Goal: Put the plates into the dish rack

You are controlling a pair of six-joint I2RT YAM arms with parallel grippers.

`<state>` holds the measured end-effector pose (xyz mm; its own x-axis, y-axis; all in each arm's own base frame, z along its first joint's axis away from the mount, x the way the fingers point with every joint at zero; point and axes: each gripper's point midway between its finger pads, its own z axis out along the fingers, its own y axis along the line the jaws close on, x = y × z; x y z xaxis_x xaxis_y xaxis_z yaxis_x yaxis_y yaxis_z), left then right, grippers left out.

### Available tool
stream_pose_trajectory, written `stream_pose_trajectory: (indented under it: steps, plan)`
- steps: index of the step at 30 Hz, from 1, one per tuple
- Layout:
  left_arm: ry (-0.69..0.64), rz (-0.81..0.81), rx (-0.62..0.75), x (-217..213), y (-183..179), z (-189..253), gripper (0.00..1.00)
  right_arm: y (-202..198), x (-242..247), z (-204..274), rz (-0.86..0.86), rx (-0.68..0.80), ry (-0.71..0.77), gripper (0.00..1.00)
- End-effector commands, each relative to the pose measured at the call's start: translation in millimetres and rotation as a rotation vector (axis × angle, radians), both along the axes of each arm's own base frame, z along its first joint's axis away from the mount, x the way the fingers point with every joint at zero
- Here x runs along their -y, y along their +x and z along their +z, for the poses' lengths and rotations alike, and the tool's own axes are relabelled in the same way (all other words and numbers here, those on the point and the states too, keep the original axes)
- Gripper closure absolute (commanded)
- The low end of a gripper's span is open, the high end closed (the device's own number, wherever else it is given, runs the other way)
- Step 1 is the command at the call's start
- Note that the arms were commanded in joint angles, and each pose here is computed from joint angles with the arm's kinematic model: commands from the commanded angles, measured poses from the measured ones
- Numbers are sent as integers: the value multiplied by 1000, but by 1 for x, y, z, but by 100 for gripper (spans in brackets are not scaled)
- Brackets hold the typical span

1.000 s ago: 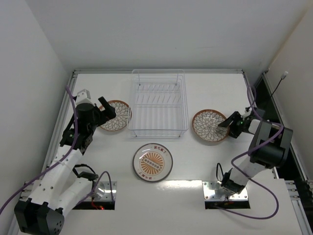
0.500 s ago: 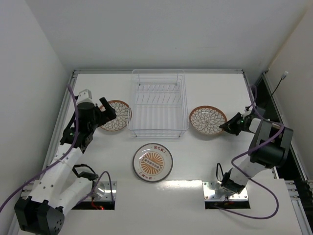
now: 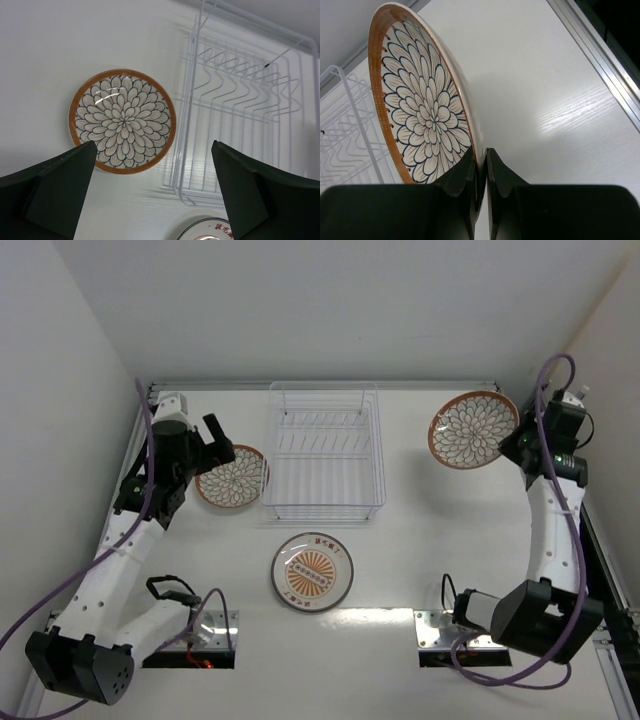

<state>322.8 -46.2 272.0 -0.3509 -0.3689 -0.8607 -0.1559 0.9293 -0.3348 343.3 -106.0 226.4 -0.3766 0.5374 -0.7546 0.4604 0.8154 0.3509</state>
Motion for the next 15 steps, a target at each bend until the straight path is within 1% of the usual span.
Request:
stream_pose_trajectory:
  steps: [1,2,3,4,5,6,7,8,9,10,11,13,14,15]
  plan:
    - [86,-10,-95,-7,-8,-24,0,16,-17,42,14,88,-30,100]
    - [94,-42,-99,-3,-7,-28,0,23,-21,57,15,119,-38,100]
    - [117,-80,-101,0,-7,-33,0,30,-27,63,21,128,-41,100]
    - [117,-103,-91,2,-9,-34,0,47,-41,76,50,143,-61,100]
    - [106,-128,-94,7,-12,-42,0,56,-51,80,66,140,-71,100]
    - [106,-142,-73,9,-12,-37,0,62,-63,82,82,123,-82,100]
    - [113,-145,-59,8,-14,-33,0,71,-66,105,59,150,-136,100]
    - [113,-145,-59,8,-14,-33,0,79,-95,107,115,140,-161,100]
    - [116,-132,-44,5,-15,-28,0,89,-98,91,91,72,-196,100]
    - [116,-132,-44,5,-15,-28,0,97,-106,110,102,100,-227,100]
    - [122,-119,-44,3,-15,-28,0,102,-126,111,138,95,-247,100]
    - [141,-99,-45,-3,-17,-28,0,117,-139,111,136,57,-309,100]
    - [143,-100,-54,-3,-18,-29,0,121,-159,110,163,49,-324,100]
    - [136,-87,-42,-4,-20,-26,0,125,-162,110,150,35,-366,100]
